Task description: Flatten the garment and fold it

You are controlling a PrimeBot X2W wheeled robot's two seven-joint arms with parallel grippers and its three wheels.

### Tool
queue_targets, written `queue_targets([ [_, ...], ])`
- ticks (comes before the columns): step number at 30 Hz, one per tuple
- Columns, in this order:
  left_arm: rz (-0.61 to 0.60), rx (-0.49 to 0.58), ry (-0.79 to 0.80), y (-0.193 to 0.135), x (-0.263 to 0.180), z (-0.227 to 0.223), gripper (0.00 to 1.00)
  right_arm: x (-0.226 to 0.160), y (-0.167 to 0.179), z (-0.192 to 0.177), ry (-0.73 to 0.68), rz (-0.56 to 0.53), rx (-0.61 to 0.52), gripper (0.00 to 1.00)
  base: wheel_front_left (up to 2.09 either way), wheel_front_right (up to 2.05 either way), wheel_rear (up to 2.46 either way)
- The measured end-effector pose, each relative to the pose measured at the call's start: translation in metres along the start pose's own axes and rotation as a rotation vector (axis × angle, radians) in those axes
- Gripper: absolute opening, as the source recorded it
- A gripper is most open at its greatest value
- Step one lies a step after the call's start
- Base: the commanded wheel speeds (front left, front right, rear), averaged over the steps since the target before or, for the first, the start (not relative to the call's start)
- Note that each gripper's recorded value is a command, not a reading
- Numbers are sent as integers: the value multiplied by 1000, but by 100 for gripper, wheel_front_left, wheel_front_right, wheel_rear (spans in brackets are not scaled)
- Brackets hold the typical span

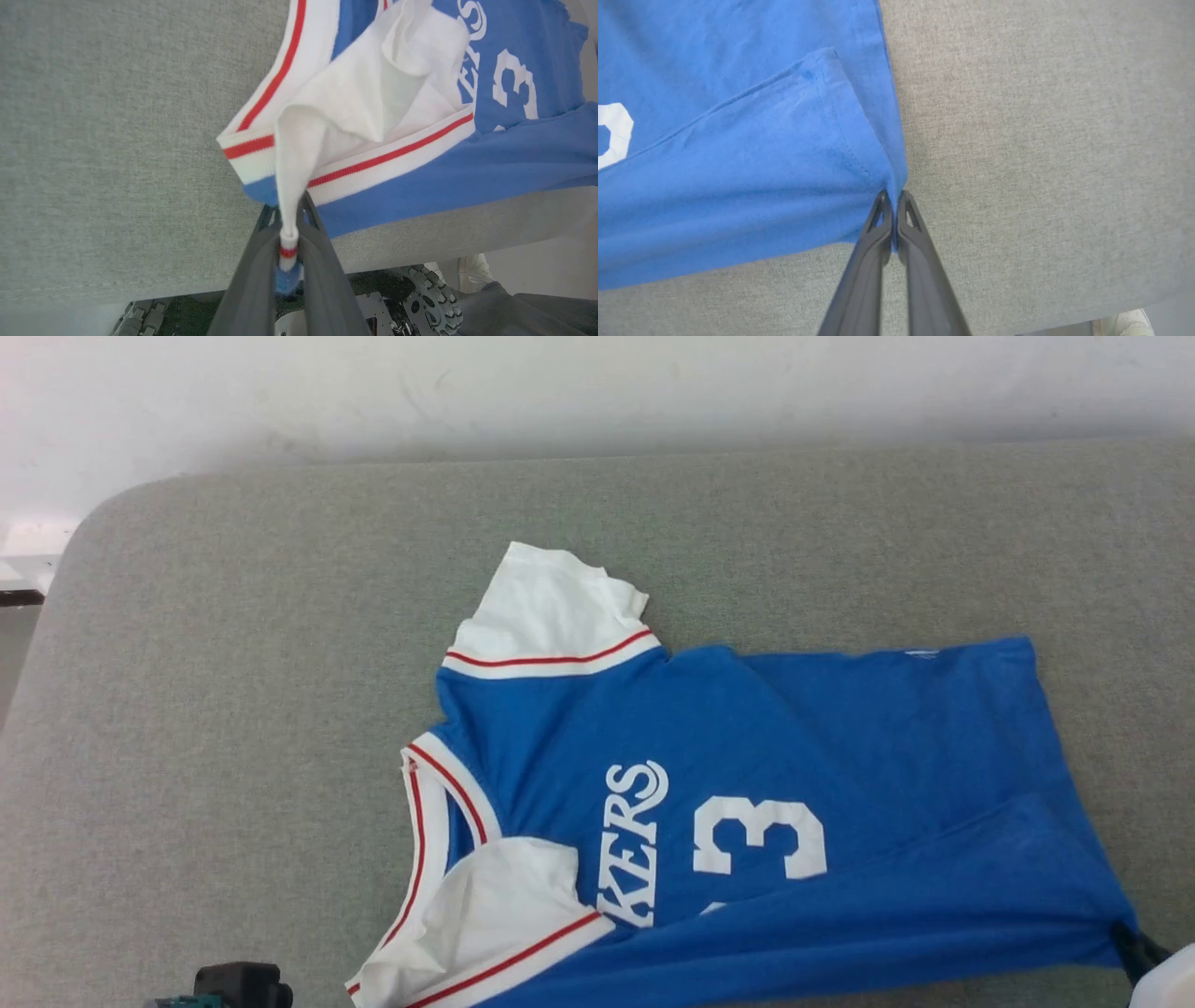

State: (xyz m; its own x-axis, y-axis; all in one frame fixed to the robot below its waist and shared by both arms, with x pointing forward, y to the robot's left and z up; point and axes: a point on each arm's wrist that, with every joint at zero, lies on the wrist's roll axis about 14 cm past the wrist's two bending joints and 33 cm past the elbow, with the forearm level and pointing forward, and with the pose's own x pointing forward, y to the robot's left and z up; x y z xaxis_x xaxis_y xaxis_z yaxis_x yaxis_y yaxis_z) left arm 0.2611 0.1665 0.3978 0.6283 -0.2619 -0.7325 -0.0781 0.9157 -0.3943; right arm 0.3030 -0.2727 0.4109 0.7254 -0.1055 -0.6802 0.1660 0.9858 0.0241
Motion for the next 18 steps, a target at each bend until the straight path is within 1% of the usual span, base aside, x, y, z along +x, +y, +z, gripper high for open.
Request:
queue_targets([
  [11,33,5,-22,11,-2,3,0,-3,7,-39,141,20,5,0,0,0,0],
  [18,18,5,-65,8,12,12,0,-4,10,-48,151,25,10,0,0,0,0],
])
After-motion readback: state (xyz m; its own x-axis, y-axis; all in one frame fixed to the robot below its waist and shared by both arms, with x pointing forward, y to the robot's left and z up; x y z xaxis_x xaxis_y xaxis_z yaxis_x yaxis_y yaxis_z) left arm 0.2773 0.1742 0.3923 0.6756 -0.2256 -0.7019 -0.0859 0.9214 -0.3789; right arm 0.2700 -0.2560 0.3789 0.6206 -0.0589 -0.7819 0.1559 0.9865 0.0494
